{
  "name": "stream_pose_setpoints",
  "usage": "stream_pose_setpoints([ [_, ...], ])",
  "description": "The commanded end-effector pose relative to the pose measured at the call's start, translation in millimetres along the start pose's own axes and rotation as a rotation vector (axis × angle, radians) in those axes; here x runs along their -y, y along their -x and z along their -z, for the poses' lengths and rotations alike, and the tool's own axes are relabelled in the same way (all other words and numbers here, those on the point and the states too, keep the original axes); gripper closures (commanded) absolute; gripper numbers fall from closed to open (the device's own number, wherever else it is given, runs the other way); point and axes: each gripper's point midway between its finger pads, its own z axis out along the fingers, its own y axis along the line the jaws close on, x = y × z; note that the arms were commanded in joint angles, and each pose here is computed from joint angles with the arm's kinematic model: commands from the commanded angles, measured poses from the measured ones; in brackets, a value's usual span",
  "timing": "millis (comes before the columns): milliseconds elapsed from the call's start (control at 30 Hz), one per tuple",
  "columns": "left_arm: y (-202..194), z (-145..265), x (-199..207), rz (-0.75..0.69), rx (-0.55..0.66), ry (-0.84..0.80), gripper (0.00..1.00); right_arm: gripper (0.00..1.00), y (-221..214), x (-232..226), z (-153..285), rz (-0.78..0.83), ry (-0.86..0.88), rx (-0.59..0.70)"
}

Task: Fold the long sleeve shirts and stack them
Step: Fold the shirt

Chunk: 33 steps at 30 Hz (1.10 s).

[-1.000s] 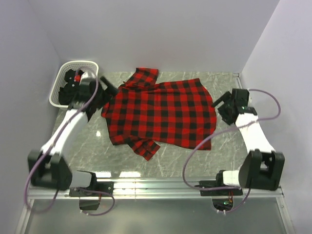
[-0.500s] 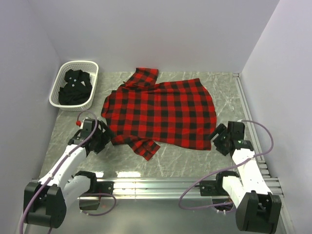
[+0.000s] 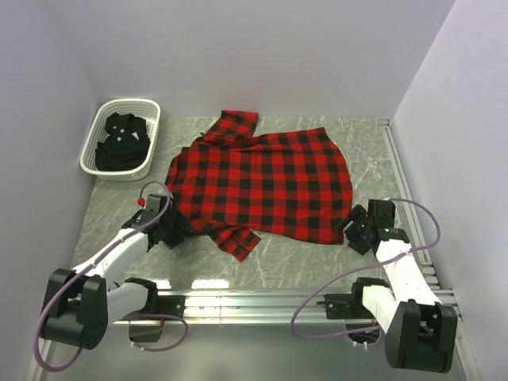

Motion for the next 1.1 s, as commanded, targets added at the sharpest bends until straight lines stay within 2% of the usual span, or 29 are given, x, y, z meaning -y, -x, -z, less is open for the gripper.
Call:
stream_pose_setpoints([
  [0, 2.4, -0.2, 11.4, -0.006, 0.004, -0.038, 0.42, 0.24, 3.5, -4.4, -4.3, 0.003, 0.020, 0.011],
  [33, 2.3, -0.2, 12.0, -0.006, 0.003, -0.039, 0.50, 0.24, 4.2, -4.2, -4.3, 0.001, 0.018, 0.013],
  [100, 1.9, 1.1, 15.6, -0.013, 0.002, -0.051, 0.58, 0.24, 2.9, -1.3, -6.5, 0.002, 0.001, 0.003],
  [133, 1.8, 2.7, 18.6, -0.019, -0.001, -0.059, 0.69, 0.24, 4.2, 0.1, -6.7, 0.004, -0.011, 0.005],
  [300, 3.0, 12.6, 28.2, -0.034, -0.009, -0.079, 0.97, 0.28, -0.7, 4.7, -12.0, 0.002, -0.030, -0.022],
  [333, 4.5, 16.4, 30.6, -0.034, -0.005, -0.084, 0.99, 0.30, -1.5, 5.5, -12.9, 0.000, -0.032, -0.025],
  [467, 10.1, 28.0, 38.1, -0.039, 0.011, -0.101, 0.99, 0.37, -2.6, 5.4, -14.7, 0.003, -0.031, -0.032],
  [567, 13.5, 36.4, 43.3, -0.043, 0.019, -0.112, 1.00, 0.39, -5.3, 5.3, -15.1, 0.006, -0.034, -0.044],
  [1067, 23.1, 62.1, 62.3, -0.075, 0.033, -0.156, 0.99, 0.39, -18.5, 10.5, -17.7, 0.068, -0.141, -0.094],
])
